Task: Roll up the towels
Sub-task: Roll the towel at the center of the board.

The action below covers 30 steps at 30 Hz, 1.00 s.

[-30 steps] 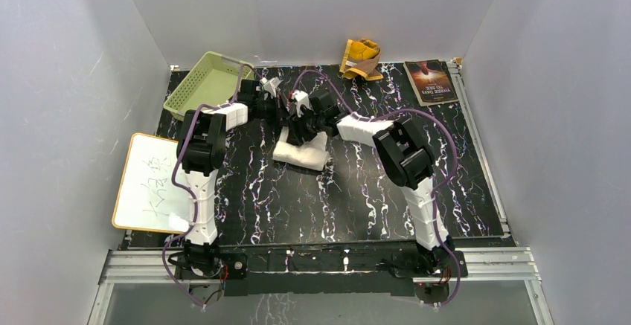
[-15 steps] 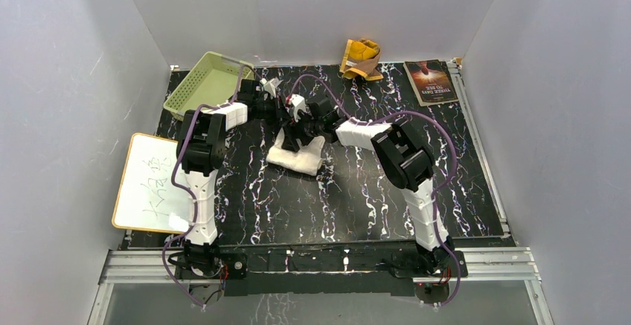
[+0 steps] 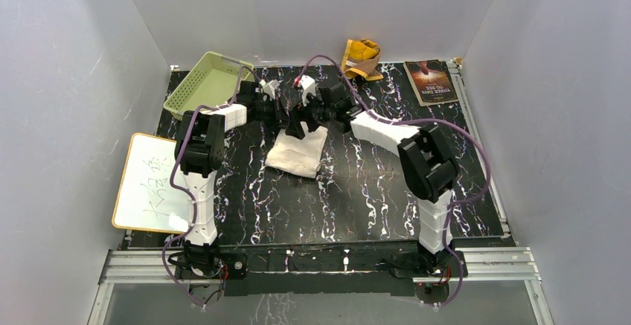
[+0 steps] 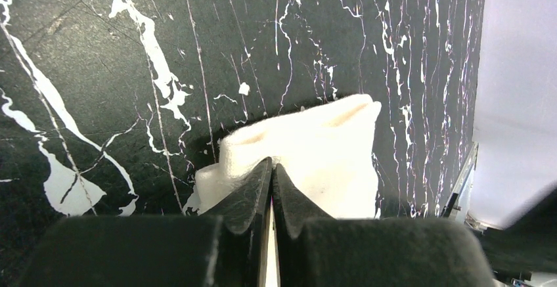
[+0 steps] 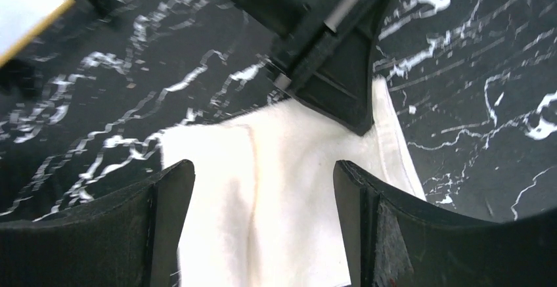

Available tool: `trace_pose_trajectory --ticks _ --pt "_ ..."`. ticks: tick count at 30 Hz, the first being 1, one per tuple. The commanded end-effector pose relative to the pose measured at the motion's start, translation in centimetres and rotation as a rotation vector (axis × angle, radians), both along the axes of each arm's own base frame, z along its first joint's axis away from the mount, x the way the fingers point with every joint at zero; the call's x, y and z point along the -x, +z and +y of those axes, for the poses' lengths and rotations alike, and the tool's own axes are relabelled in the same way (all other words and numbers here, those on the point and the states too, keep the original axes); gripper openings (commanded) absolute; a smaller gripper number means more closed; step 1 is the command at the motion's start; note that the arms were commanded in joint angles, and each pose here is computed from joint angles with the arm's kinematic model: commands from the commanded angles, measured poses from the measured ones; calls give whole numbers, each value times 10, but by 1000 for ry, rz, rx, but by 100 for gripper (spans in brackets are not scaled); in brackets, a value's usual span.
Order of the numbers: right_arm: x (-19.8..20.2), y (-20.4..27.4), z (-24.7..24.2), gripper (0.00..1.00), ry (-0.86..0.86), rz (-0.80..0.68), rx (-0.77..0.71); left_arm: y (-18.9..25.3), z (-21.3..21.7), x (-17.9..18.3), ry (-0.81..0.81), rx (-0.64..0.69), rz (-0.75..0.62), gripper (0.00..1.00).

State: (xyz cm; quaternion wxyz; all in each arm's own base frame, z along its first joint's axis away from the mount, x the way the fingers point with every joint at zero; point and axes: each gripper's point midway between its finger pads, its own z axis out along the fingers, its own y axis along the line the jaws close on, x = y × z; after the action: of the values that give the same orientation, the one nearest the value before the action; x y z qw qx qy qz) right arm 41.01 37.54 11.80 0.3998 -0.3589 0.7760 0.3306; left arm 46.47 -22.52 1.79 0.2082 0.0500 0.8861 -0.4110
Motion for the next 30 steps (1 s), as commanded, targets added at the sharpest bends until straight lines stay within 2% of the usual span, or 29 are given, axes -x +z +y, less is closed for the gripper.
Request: trace_pose_trajectory --ticks 1,5,13,22,30 --pt "32 42 4 76 148 -19 -75 -54 23 47 20 -154 199 3" --pt "56 18 3 73 229 64 -64 -55 24 47 20 -154 201 3" --pt "72 -22 9 72 317 185 -29 -55 23 49 22 -147 206 3" --pt "93 -50 22 67 367 246 0 -59 24 51 21 -145 215 4" --pt "114 -53 38 58 419 268 -14 -64 25 52 29 -145 227 4"
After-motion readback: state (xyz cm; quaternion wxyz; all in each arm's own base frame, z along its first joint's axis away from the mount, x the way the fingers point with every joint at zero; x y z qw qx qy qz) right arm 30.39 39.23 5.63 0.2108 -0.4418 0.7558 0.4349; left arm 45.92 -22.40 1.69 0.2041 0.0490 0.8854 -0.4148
